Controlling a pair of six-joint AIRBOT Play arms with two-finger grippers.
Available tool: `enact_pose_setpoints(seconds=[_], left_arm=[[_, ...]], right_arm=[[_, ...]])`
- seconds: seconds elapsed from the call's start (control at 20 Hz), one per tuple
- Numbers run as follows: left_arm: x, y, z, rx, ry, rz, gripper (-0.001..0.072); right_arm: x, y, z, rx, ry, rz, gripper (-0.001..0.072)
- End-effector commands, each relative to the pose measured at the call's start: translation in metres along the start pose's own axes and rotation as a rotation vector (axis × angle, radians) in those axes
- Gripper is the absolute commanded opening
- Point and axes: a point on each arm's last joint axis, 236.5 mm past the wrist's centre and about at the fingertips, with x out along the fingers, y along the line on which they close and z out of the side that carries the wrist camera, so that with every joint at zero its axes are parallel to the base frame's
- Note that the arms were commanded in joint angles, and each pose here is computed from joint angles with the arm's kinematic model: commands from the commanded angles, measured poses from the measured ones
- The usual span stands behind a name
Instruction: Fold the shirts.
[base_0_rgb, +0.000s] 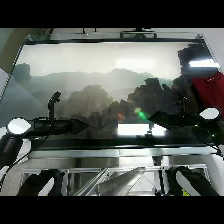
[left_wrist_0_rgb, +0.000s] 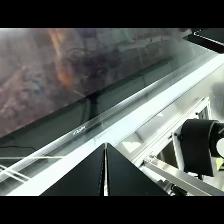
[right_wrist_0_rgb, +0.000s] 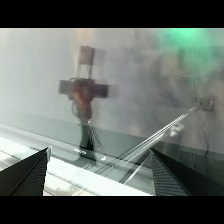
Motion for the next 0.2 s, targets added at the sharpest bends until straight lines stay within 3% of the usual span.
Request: enact_pose_setpoints(seconds=[0.0,0.15], left_arm=[[-0.0004,0.0001,0.0009,0.003,-0.006,0.003,0.0007],[-0.0004,0.0,0.0009,0.003,-0.006,0.002,0.0006]], right_arm=[[0.0003,0.0007,-0.0019,-0.001,0.008,0.003,0.0705],[0.0003,0.0007,-0.0019,-0.001,0.008,0.003,0.0706]])
